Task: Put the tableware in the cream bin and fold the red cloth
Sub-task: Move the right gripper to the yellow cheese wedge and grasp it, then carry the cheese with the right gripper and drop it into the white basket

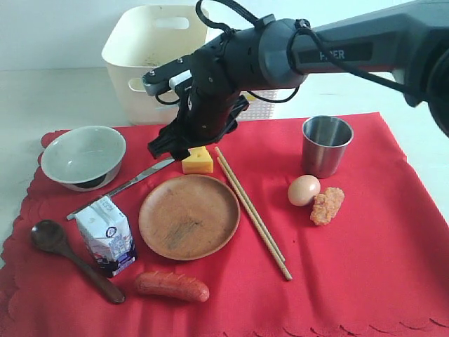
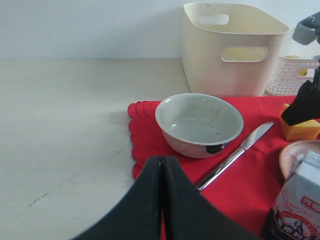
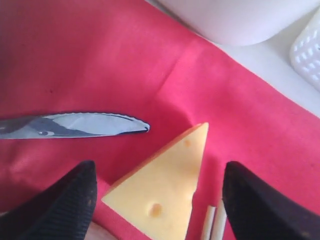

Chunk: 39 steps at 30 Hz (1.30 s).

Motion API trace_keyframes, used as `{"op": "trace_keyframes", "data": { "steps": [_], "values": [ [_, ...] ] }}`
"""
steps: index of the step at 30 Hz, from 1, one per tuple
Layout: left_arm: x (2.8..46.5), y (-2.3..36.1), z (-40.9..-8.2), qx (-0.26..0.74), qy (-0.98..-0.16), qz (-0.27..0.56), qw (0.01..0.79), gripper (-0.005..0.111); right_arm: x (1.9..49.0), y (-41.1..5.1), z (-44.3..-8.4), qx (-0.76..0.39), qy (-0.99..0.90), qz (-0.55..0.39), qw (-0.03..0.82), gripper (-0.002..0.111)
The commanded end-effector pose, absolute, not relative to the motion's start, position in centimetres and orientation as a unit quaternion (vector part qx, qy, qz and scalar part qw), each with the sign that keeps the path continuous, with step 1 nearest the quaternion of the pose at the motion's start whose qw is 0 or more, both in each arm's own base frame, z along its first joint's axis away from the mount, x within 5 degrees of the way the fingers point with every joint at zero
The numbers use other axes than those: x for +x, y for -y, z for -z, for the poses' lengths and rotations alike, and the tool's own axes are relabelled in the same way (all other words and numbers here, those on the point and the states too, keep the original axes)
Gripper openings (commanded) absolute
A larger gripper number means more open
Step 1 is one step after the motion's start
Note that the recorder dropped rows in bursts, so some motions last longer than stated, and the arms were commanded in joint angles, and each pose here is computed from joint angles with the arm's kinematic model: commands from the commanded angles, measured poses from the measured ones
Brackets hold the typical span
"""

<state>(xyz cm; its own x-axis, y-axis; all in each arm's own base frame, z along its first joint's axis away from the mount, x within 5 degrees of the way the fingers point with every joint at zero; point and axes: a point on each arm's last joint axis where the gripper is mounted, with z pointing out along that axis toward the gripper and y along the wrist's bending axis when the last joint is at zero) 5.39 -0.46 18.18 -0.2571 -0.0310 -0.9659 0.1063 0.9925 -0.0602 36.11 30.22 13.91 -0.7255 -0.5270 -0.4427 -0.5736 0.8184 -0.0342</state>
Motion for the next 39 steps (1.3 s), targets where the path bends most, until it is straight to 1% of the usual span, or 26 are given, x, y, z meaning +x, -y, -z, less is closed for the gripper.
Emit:
{"op": "trace_keyframes", "data": {
  "steps": [1, 7, 9, 12, 16, 20, 24, 31, 35, 39],
  "values": [
    [5.4, 0.5, -18.4, 0.026, -0.785, 0.06, 0.616, 0.001, 36.2, -30.3, -12.8, -0.297, -0.929, -0.049, 0.217, 0.068],
    [5.4, 0.5, -18.4, 0.026, -0.785, 0.06, 0.616, 0.001, 36.1, -30.3, -11.7, -0.295, -0.932, -0.046, 0.204, 0.067],
    [5.4, 0.5, -18.4, 0.026, -0.785, 0.06, 0.616, 0.001, 36.1, -30.3, -11.7, -0.295, -0.933, -0.045, 0.202, 0.064],
    [5.4, 0.5, -18.4, 0.026, -0.785, 0.06, 0.616, 0.001, 36.1, -30.3, -11.7, -0.295, -0.933, -0.045, 0.202, 0.046],
    [5.4, 0.5, -18.4, 0.026, -0.785, 0.06, 0.616, 0.001, 36.1, -30.3, -11.8, -0.295, -0.932, -0.046, 0.204, 0.017],
    [5.4, 0.5, -18.4, 0.026, -0.785, 0.06, 0.616, 0.001, 36.1, -30.3, -12.8, -0.294, -0.931, -0.049, 0.211, 0.0],
    [5.4, 0.5, -18.4, 0.026, -0.785, 0.06, 0.616, 0.001, 36.0, -30.2, -14.7, -0.294, -0.928, -0.053, 0.225, 0.0],
    [5.4, 0.5, -18.4, 0.026, -0.785, 0.06, 0.616, 0.001, 35.3, -29.5, -19.5, -0.304, -0.917, -0.057, 0.252, 0.0],
    [5.4, 0.5, -18.4, 0.026, -0.785, 0.06, 0.616, 0.001, 34.7, -28.8, -22.5, -0.335, -0.902, -0.046, 0.268, 0.0],
    [5.4, 0.5, -18.4, 0.026, -0.785, 0.06, 0.616, 0.001, 34.6, -27.8, -25.4, -0.354, -0.882, -0.009, 0.311, 0.0]
  ]
}}
